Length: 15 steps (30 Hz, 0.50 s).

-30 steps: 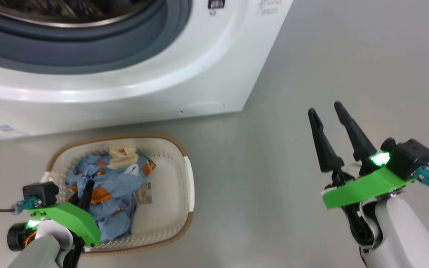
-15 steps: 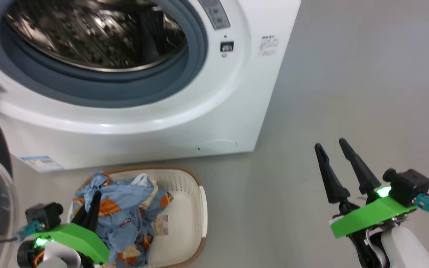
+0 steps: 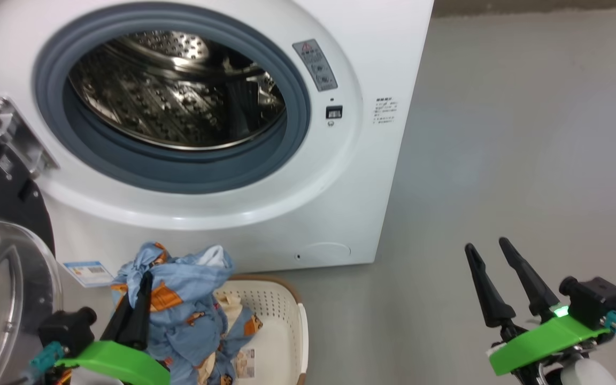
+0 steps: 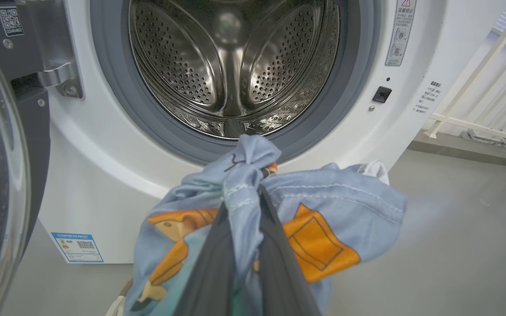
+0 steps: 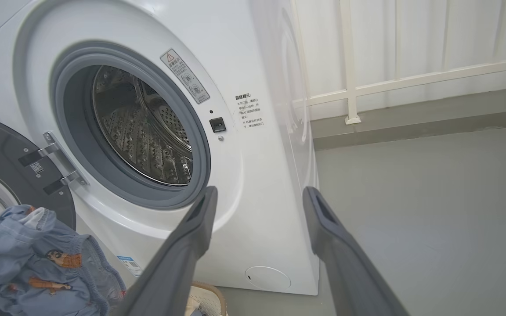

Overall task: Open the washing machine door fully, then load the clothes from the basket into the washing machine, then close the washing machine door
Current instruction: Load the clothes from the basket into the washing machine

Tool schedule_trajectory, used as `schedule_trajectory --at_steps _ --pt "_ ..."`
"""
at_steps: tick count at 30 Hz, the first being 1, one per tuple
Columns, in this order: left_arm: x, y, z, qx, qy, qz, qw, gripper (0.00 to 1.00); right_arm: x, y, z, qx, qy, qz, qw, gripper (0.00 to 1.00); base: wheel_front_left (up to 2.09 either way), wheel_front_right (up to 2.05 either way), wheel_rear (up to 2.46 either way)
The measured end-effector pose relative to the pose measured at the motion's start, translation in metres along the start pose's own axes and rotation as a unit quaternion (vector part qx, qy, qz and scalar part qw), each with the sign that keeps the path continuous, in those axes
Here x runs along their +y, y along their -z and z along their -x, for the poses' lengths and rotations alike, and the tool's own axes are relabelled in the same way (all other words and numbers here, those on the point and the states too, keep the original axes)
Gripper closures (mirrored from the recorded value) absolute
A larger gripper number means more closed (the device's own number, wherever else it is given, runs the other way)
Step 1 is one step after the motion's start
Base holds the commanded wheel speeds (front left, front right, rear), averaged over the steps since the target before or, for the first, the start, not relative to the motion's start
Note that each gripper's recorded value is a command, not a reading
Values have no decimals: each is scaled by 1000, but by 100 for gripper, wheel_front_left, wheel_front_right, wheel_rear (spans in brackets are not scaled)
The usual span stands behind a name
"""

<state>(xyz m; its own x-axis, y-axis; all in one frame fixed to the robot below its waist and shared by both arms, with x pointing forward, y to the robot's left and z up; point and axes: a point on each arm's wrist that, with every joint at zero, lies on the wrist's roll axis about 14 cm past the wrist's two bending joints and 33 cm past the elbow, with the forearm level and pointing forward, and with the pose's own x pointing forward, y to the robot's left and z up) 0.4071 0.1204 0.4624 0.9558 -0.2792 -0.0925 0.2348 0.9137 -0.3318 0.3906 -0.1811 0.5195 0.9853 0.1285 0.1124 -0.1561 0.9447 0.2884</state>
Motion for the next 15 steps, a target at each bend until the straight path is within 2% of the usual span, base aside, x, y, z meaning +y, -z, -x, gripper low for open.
schedule_trajectory --at_steps 15 --pt "-32 -54 28 -97 17 -37 994 100 -7 -23 19 -28 8 12 1000 0 0 0 0"
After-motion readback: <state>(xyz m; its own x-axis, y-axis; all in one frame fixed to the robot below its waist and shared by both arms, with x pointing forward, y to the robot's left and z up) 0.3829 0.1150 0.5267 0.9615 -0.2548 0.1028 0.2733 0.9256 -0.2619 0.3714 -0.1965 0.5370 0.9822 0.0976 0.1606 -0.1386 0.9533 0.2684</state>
